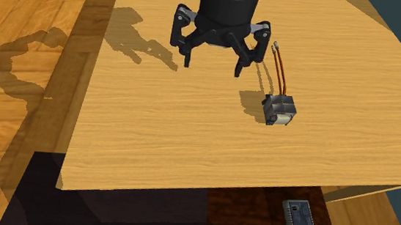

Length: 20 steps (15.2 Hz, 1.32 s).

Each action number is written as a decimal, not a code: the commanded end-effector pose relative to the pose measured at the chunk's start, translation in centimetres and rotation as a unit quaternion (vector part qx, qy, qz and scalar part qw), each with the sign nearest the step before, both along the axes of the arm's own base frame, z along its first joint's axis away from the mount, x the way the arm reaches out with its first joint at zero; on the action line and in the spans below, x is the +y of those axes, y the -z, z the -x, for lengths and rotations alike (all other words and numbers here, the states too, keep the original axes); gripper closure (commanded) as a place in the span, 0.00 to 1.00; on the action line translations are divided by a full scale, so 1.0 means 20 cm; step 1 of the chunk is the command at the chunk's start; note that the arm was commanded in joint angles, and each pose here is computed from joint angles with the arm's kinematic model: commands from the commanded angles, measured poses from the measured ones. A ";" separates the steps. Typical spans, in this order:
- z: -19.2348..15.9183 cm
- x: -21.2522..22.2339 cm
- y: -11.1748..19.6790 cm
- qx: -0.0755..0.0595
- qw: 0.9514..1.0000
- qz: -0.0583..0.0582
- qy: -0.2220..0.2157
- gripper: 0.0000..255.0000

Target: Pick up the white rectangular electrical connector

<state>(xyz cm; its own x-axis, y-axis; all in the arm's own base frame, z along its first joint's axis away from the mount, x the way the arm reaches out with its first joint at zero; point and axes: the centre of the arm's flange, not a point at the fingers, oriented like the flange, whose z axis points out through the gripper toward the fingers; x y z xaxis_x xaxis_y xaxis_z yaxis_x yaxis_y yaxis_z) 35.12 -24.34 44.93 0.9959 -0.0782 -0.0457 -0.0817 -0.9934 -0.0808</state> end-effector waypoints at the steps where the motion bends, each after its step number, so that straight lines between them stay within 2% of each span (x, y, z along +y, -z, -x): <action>1: -0.04 -0.11 0.03 -0.002 1.000 0.003 -0.006 0.00; 14: -0.28 -0.86 0.29 -0.015 0.999 0.018 -0.035 0.00; 20: -0.28 -0.86 0.45 -0.015 0.999 0.018 -0.035 0.00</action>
